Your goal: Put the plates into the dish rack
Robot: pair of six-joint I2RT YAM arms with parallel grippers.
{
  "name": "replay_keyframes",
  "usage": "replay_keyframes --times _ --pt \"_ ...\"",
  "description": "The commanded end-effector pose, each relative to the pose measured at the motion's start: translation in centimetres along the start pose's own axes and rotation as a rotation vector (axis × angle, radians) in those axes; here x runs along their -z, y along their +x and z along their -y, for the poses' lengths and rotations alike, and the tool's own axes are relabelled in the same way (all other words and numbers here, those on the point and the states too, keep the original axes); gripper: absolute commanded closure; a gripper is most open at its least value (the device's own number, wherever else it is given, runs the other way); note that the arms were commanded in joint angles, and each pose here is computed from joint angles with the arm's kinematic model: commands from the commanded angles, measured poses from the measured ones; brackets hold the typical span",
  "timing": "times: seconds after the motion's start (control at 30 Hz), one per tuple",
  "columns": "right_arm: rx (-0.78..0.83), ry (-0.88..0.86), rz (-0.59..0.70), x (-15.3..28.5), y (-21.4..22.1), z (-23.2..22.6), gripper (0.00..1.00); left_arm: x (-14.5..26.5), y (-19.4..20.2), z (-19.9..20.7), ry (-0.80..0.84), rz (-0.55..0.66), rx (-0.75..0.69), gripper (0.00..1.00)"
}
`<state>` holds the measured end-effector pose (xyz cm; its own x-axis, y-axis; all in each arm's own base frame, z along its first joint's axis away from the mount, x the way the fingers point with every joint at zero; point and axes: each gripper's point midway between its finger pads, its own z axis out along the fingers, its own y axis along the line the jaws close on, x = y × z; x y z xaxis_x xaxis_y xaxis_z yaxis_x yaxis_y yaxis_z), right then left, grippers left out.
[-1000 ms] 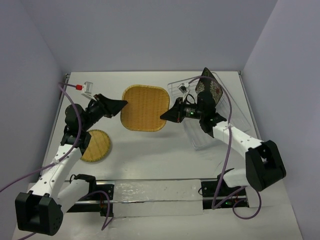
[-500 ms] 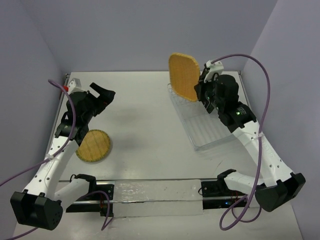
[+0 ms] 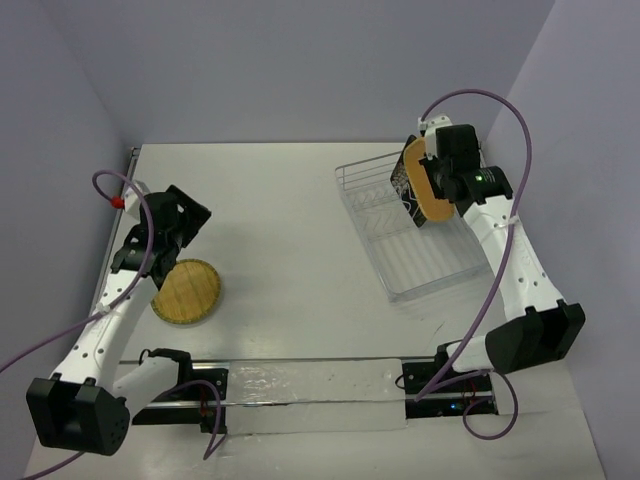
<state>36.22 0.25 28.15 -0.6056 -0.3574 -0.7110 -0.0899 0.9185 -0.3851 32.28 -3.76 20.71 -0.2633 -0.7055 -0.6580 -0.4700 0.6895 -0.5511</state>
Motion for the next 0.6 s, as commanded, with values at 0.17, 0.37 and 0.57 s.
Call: replay_keyframes --times 0.17,0.37,0.57 --pt "0.033 -0.007 0.041 -0.3 -4.0 0.9 1.0 -1.9 -0.3 -1.8 -0.066 -0.035 0.018 0.01" --pt "-0.003 -0.072 0.043 -0.6 -5.1 -0.2 1.0 -2.6 -0.5 -2.6 -0.098 -0.034 0.018 0.01" --pt "-0.037 -0.102 -0.016 -1.7 -4.5 -1.3 1.0 -3.0 -0.4 -3.5 -0.129 -0.03 0.027 0.01"
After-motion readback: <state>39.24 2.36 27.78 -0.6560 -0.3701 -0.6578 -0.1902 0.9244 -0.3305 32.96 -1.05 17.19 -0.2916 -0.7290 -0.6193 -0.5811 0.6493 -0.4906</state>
